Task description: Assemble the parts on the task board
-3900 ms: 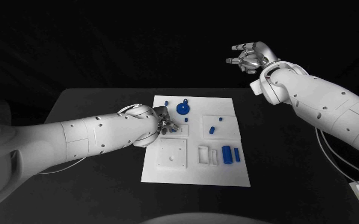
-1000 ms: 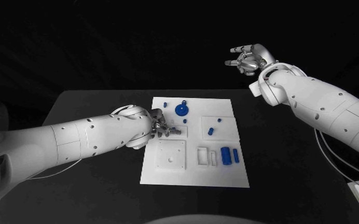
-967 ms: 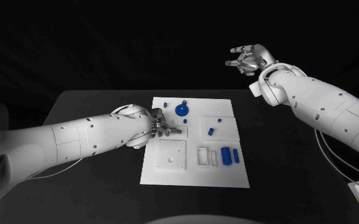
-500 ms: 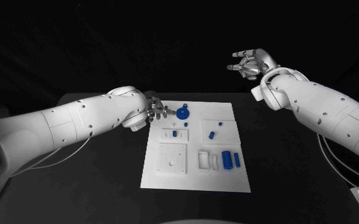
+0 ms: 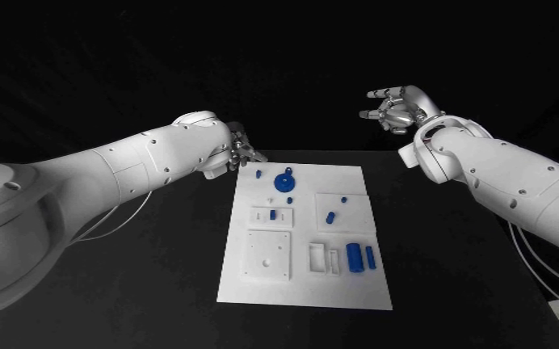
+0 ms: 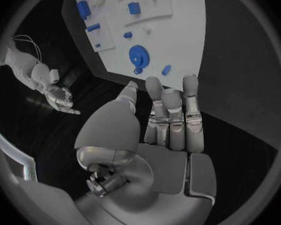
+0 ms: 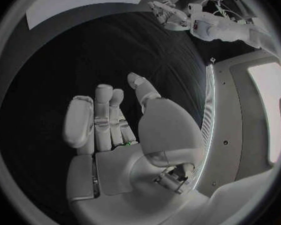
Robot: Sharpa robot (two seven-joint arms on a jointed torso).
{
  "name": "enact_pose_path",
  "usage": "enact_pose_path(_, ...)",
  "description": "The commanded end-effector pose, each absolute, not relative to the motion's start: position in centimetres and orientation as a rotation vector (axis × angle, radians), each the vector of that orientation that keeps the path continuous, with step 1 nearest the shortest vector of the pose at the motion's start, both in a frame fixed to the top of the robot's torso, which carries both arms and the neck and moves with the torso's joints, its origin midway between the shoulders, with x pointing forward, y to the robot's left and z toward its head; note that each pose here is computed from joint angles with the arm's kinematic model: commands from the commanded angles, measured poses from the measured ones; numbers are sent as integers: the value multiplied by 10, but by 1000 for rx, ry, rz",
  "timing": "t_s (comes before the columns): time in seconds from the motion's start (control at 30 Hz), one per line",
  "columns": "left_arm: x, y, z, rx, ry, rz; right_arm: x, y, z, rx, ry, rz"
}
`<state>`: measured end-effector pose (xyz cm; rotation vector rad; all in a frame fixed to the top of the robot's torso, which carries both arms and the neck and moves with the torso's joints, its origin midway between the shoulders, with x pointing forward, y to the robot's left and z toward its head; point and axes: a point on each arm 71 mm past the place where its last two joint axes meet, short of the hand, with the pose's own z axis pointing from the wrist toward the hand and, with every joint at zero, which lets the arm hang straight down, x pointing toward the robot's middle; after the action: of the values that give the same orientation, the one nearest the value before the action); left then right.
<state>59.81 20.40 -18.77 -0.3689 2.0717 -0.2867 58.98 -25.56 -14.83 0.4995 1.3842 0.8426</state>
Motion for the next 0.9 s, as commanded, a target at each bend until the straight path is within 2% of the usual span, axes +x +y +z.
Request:
enact_pose_path(0.03,603,198,-187,-211,2102,-288,589,-254,-147,485,1392,851)
enact_pose_path(0.37,613,199,-192,-146,2153,-198,587,-249,-142,477,1387,863)
enact_pose_path(0.9,617,208,-198,-167,2160,-161,588,-246,-141,476,1386,867)
